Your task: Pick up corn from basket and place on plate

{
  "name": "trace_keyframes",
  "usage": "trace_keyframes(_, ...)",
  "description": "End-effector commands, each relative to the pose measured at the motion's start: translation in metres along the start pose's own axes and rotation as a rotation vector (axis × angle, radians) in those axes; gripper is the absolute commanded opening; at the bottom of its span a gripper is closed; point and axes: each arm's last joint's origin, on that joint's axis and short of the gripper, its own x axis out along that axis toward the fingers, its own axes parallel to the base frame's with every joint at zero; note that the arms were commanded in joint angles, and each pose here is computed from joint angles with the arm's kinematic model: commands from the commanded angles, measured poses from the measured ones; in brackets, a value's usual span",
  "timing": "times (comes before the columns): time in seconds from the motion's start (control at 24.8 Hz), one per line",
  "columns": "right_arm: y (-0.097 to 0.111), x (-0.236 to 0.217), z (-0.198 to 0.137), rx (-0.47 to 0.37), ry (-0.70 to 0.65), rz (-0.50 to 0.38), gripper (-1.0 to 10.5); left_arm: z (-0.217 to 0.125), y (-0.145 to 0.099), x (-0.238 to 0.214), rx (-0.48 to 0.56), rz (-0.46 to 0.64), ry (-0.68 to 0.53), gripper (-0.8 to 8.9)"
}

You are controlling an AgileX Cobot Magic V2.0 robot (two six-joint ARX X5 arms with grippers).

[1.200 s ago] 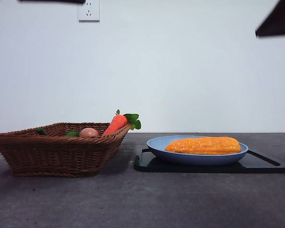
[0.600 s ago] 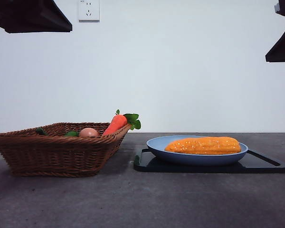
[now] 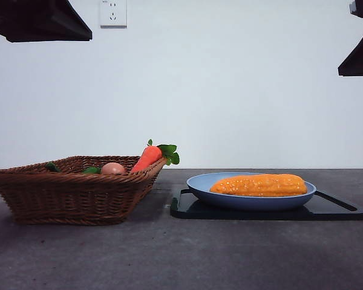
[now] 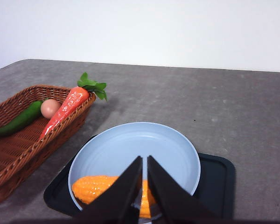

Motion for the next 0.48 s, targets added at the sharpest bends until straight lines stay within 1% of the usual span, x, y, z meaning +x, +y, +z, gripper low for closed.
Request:
trace_keyframes(0.04,0.001,0.000,0.002,0.009,-0.011,0.003,0.0,0.004,0.000,0.001,0.224,0.017,-0.020,0.08)
trace_keyframes(0.08,0.001,0.000,0.002,0.009,-0.011,0.003,0.0,0.004,0.000,0.001,0.282,0.018,-0.021,0.08)
trace_keyframes(0.12,0.001,0.000,0.002,0.009,-0.011,0.003,0.0,0.004,-0.001,0.001,0.307,0.017,-0.018,0.08)
trace_keyframes(0.36,0.001,0.000,0.002,0.009,-0.011,0.003,0.0,0.014,-0.001,-0.011,0.309,0.019,-0.074,0.08)
trace_keyframes(0.44,0.001,0.000,0.002,0.009,-0.011,0.003,0.0,0.019,0.005,-0.019,0.342,0.054,-0.088,0.08)
trace_keyframes(0.48,0.001,0.000,0.002,0.010,-0.011,0.003,0.0,0.020,0.009,-0.023,0.341,0.079,-0.080,0.08)
